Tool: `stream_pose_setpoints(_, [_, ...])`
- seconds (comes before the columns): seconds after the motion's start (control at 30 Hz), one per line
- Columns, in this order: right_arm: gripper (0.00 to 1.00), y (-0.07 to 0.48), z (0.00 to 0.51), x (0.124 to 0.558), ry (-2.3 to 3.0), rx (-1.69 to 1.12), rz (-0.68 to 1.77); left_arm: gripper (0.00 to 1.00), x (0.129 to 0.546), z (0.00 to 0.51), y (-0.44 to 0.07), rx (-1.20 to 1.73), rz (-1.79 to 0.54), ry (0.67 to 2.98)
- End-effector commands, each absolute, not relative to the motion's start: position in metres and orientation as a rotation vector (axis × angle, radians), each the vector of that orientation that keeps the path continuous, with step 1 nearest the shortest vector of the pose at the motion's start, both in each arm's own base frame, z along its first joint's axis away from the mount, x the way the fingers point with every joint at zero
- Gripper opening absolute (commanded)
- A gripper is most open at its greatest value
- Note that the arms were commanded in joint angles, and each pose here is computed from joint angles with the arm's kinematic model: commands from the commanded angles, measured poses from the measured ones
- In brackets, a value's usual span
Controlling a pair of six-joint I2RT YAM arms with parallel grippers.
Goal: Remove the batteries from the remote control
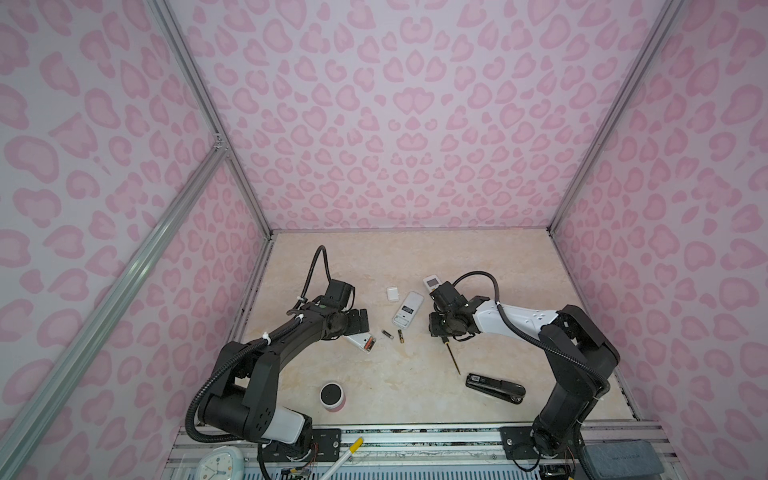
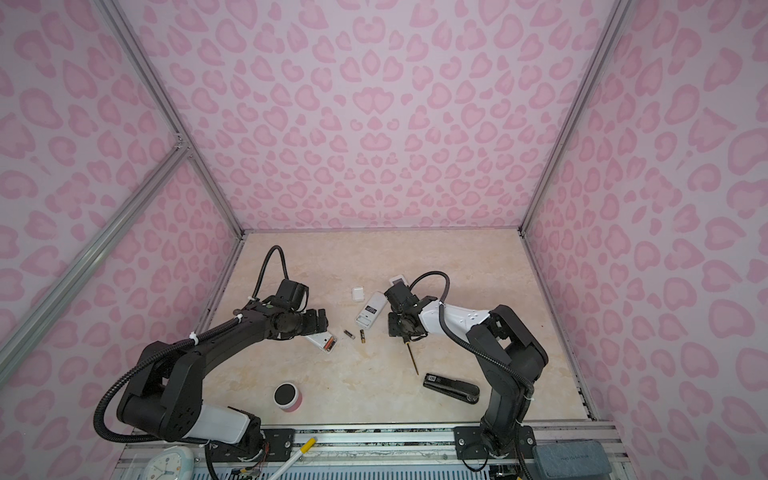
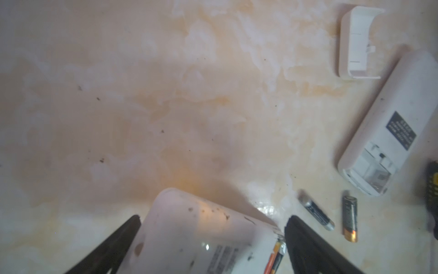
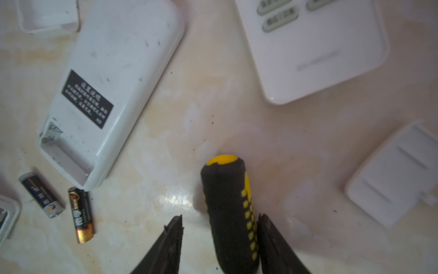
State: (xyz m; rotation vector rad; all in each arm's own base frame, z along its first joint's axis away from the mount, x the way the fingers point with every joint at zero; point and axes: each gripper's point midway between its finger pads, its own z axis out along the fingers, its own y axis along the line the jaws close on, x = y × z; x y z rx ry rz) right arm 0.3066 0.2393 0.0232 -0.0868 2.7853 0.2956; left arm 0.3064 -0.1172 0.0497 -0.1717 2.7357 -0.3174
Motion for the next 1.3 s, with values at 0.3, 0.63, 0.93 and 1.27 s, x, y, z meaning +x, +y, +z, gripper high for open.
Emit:
stream_pose_setpoints(0.3, [0.05,0.239,0.02,0.314,2.75,-0.087,0.263,0.97,0.306,0.067,-0.12,-0.11,-0.241,2.769])
stream_pose_setpoints(0.63, [0.0,0.251,0.076,0.324,2.529,-0.049,0.447,0.98,0.31,0.063,-0.116,-0.174,-0.321,2.783])
stream_pose_setpoints(0.93, [0.0,0.351,0.157,0.301,2.042,-0.074,0.882,0.98,0.308,0.044,-0.143,-0.312,-0.622,2.827])
stream_pose_setpoints(1.27, [0.0,0.353,0.182,0.312,1.925,0.051,0.874,0.98,0.307,0.087,-0.106,-0.134,-0.333,2.701])
